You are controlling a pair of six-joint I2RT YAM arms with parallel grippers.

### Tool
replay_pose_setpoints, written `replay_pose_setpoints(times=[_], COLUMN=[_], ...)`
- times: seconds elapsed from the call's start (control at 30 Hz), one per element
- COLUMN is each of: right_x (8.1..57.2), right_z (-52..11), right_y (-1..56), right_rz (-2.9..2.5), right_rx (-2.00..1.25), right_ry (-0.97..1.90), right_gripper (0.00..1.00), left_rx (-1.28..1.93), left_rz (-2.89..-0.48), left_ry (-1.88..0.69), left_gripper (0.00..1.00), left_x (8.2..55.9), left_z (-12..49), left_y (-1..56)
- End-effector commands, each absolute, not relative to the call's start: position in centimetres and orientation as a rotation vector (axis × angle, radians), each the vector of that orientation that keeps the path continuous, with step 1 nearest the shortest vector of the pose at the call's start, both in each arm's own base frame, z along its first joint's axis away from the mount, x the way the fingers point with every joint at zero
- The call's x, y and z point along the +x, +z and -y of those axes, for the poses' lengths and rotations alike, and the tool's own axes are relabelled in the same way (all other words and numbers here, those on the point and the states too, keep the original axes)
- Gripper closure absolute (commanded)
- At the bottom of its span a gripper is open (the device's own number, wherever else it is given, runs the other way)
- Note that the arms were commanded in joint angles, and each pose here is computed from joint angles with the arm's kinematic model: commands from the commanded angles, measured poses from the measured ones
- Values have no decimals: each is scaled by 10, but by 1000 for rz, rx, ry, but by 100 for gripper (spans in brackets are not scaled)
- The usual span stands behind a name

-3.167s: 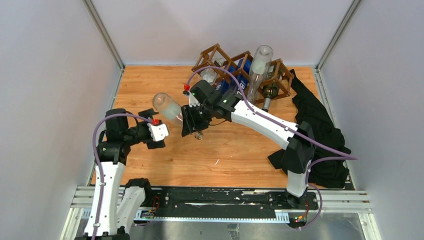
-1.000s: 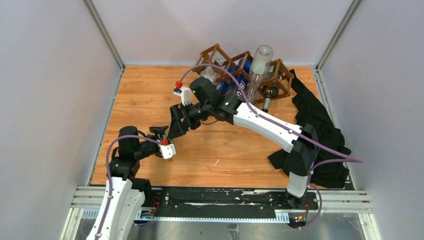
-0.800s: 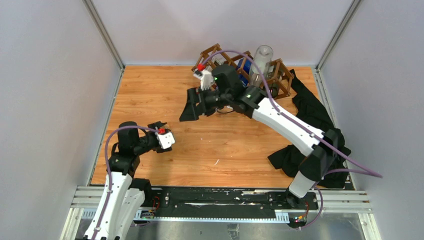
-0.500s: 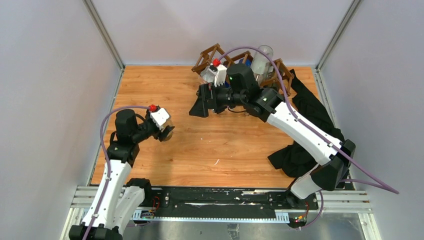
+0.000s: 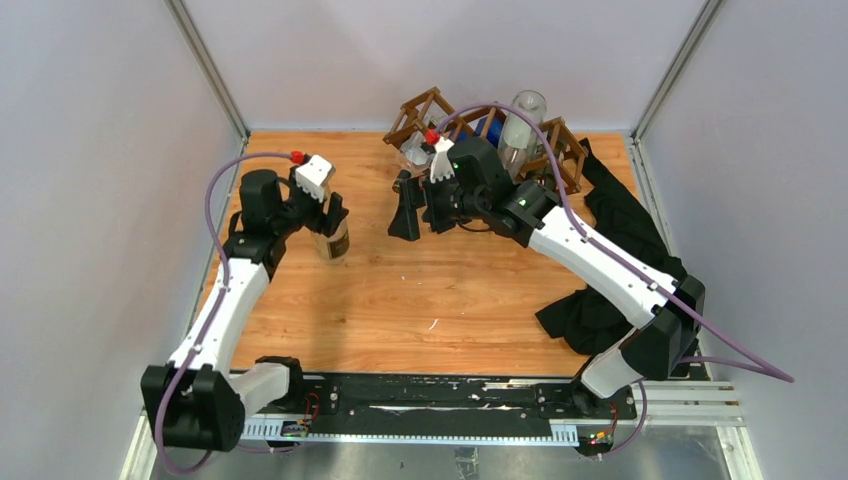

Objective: Take the wine bottle off the wine rack

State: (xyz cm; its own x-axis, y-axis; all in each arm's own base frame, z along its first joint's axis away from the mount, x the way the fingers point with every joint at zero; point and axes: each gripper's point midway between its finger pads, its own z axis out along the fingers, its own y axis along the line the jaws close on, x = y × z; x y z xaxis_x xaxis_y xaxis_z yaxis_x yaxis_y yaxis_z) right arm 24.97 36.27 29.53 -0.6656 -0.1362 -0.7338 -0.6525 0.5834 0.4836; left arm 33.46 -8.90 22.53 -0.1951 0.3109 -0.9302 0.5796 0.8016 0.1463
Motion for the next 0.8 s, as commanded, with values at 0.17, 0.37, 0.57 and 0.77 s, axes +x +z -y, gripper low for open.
replay_pose_setpoints(times=[0.17, 0.37, 0.57, 0.77], right_x=[272, 299, 326, 341], right_z=[-339, -317, -293, -264], right_y=[294, 298, 302, 310], right_rz=[-2162, -2177, -2184, -2177], right_rx=[-566, -442, -334, -242], right_ry=[856, 843, 810, 782], right_gripper=[0, 0, 0, 0], left_rx=[597, 557, 503, 491], left_rz=[-1542, -1554, -1562, -1554], left_ry=[-192, -176, -194, -219], left_gripper=[100, 100, 100, 100], left_x=[431, 487, 531, 563], left_z=[87, 83, 78, 80], left_y=[319, 320, 311, 299])
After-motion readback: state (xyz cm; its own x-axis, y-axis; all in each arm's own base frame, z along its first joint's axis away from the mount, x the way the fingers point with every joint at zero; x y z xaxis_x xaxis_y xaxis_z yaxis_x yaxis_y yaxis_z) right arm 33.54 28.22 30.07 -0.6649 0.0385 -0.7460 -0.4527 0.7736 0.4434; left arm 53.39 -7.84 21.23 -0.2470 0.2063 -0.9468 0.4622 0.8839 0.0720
